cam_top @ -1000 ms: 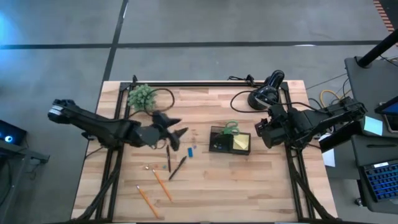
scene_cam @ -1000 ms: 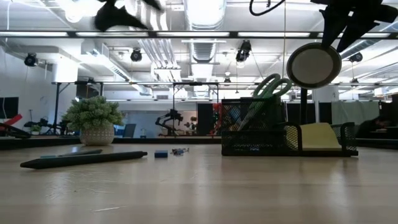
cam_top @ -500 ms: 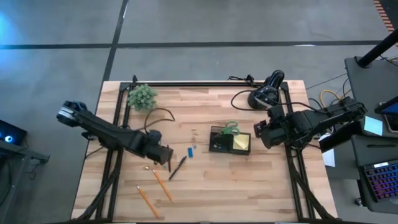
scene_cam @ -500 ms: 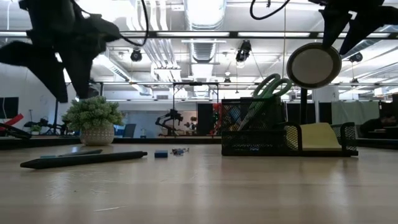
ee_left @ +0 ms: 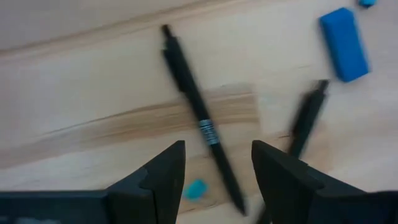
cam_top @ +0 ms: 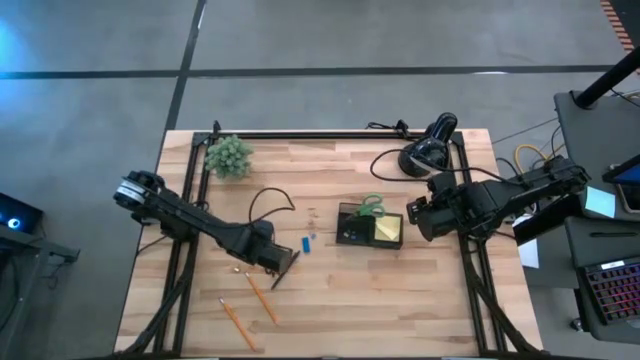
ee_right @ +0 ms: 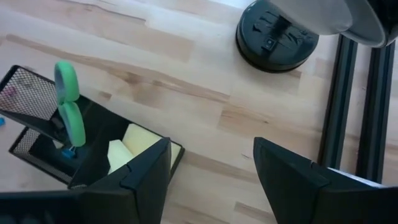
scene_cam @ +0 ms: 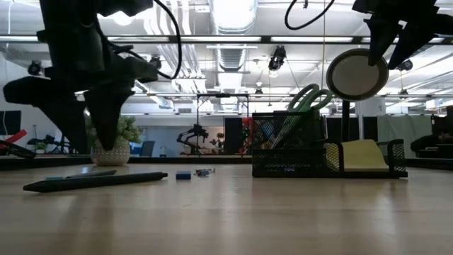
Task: Pick and place office supplies into organizer
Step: Put the left black ballpen into the black mesh organizer
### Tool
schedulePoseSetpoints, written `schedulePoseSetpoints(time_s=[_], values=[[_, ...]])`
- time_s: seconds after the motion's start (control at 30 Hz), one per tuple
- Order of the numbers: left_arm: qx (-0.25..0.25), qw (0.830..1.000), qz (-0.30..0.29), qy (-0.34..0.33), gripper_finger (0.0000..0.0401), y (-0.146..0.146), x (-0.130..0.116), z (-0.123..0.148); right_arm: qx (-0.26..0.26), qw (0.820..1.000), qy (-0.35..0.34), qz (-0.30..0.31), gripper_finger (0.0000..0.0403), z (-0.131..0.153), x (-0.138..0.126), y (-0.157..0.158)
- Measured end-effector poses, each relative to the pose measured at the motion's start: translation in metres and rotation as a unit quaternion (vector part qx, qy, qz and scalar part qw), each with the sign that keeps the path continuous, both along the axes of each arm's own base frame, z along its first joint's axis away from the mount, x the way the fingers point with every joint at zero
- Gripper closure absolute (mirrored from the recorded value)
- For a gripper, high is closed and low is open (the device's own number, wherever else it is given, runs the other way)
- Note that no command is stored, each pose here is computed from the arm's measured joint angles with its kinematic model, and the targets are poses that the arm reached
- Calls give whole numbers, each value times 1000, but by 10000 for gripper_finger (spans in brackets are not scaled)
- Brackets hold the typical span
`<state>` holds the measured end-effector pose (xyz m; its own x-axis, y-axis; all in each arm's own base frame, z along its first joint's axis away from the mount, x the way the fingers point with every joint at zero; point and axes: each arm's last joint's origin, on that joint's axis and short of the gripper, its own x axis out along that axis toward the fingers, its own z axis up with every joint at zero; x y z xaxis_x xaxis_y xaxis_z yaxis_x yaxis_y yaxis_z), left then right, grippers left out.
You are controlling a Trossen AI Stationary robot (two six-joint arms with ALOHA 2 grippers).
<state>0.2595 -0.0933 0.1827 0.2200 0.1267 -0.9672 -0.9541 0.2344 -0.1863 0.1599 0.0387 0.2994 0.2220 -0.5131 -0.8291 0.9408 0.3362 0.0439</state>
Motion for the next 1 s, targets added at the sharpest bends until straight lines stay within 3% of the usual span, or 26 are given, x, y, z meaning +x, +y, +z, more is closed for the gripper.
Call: schedulePoseSetpoints(time_s=[0.63, 1.0], values=[[13, 999, 16, 45, 235, -2, 12, -39, -7, 1000, 7, 18, 183, -4, 1, 0], [11, 999, 15, 40, 346, -1, 11, -37, -9, 1000, 4, 19, 183, -4, 2, 0]])
